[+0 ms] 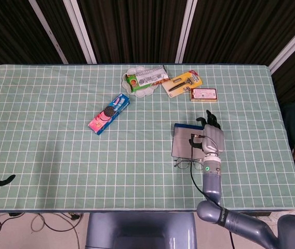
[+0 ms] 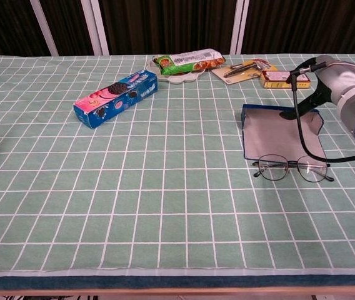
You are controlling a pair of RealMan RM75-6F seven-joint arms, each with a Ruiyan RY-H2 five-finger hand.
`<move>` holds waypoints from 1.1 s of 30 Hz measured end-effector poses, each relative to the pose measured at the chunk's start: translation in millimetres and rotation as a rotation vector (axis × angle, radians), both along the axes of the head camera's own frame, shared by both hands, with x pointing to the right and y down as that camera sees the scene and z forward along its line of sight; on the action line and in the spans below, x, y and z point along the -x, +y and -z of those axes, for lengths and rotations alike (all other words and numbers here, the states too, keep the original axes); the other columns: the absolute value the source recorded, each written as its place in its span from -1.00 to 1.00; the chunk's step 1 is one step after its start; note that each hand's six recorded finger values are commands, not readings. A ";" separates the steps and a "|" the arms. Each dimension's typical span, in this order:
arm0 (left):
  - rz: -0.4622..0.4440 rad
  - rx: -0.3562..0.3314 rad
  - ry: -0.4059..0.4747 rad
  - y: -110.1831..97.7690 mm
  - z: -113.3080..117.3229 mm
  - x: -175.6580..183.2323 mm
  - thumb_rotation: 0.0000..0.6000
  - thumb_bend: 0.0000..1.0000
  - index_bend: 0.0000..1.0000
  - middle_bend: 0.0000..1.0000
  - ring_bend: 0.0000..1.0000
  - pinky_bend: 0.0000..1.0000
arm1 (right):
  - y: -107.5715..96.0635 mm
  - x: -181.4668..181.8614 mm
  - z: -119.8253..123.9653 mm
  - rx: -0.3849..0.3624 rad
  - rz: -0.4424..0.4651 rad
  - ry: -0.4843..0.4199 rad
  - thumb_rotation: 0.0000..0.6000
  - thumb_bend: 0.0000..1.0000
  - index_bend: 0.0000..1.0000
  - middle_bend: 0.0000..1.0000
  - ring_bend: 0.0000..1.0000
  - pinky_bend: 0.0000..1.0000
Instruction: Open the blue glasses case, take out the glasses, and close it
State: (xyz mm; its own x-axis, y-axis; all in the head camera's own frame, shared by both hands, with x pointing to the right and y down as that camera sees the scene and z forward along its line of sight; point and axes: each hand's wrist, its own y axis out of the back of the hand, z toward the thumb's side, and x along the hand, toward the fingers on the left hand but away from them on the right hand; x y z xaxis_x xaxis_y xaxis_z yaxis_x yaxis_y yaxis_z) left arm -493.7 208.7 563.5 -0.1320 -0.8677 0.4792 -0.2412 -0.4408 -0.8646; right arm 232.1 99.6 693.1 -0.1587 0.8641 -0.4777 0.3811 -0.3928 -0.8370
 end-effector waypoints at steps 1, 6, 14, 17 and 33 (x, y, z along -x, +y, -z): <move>-0.002 0.000 0.000 0.1 0.1 -0.2 1.00 -0.95 -1.00 -1.00 -1.00 -1.00 | 1.4 2.0 3.0 0.000 0.014 -0.005 1.00 -0.48 -0.09 -0.88 -1.00 -0.61; -0.012 -0.004 0.001 -0.1 0.6 -1.8 1.00 -0.95 -1.00 -1.00 -1.00 -1.00 | 13.7 11.5 18.8 0.020 0.091 -0.018 1.00 -0.48 -0.05 -0.87 -1.00 -0.61; -0.021 -0.012 0.006 0.2 1.9 -3.2 1.00 -0.95 -1.00 -1.00 -1.00 -1.00 | 39.4 9.6 27.4 0.102 0.168 0.038 1.00 -0.41 0.06 -0.83 -1.00 -0.61; -0.021 -0.014 0.008 0.2 2.4 -3.1 1.00 -0.95 -1.00 -1.00 -1.00 -1.00 | 47.0 8.1 25.7 0.124 0.166 0.045 1.00 -0.40 0.09 -0.82 -1.00 -0.61; -0.016 -0.014 0.011 -0.5 2.5 -0.7 1.00 -0.95 -1.00 -1.00 -1.00 -1.00 | 62.7 11.9 5.2 0.179 0.164 0.067 1.00 -0.32 0.12 -0.80 -1.00 -0.61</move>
State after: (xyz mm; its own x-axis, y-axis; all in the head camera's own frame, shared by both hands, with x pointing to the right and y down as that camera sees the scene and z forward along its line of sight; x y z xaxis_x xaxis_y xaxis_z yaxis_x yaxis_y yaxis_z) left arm -493.0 208.2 561.0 -0.1135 -0.8762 0.4684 -0.2436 -0.4325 -0.8681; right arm 220.2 162.3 688.0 -0.0601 0.7835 -0.6185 0.2462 -0.5888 -0.7699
